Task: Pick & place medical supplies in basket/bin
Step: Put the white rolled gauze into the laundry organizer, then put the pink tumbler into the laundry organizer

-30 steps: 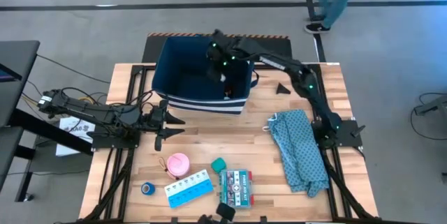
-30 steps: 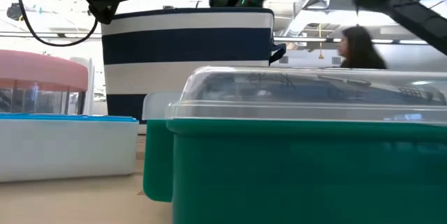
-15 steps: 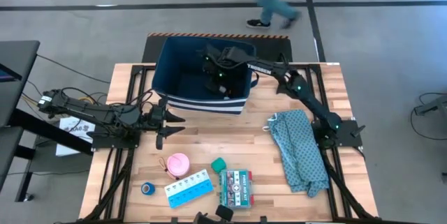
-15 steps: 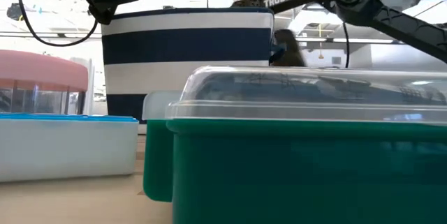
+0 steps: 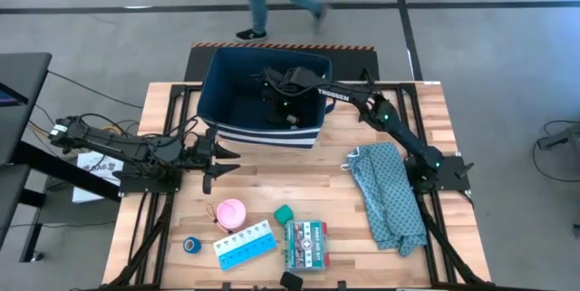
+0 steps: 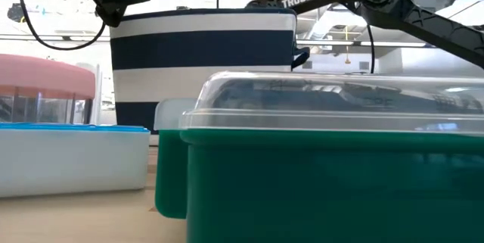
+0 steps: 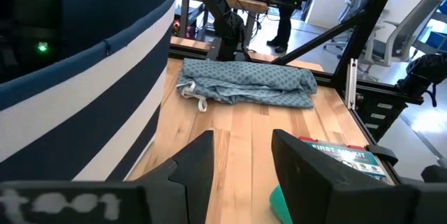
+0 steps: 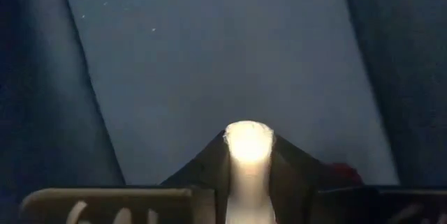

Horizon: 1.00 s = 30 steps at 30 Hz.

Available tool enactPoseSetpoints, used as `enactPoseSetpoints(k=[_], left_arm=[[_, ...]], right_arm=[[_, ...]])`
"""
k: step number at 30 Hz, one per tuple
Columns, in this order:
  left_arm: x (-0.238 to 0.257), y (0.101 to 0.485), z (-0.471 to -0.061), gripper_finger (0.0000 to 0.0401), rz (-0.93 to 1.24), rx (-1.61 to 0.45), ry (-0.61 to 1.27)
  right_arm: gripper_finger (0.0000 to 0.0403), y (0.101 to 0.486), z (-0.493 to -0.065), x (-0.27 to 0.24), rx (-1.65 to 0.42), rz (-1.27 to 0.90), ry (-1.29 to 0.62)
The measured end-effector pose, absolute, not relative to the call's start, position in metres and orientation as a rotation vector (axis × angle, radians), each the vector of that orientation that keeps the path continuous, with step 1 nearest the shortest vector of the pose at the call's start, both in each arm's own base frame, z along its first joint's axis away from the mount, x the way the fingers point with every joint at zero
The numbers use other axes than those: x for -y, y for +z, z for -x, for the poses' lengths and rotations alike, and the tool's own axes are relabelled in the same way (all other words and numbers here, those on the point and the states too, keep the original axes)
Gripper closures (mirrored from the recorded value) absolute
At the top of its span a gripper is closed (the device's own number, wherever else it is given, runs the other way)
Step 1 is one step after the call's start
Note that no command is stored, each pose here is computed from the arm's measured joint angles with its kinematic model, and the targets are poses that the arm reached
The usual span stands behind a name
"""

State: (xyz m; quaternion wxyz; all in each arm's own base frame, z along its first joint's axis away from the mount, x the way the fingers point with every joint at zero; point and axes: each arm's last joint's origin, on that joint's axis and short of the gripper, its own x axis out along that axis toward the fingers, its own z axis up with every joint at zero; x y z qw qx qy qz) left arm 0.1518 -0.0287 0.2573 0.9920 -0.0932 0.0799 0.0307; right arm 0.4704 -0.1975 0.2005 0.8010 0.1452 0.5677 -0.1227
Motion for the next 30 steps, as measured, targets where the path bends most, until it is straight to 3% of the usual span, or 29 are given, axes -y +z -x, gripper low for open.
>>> enactPoseSetpoints(k=[14, 23, 30], left_arm=[[0.029, 0.257, -0.152, 0.0266, 0.187, -0.161, 0.061], [0.029, 0.257, -0.152, 0.0266, 0.186, -0.169, 0.055], [0.028, 0.241, -0.148, 0.0266, 0.14, -0.334, 0.059]], right_arm=[[0.021, 0.2, -0.48, 0.173, -1.245, -0.188, -0.278], [0.0195, 0.205, -0.477, 0.162, -1.293, -0.182, -0.261], [0.0204, 0.221, -0.467, 0.154, -1.332, -0.183, -0.249]])
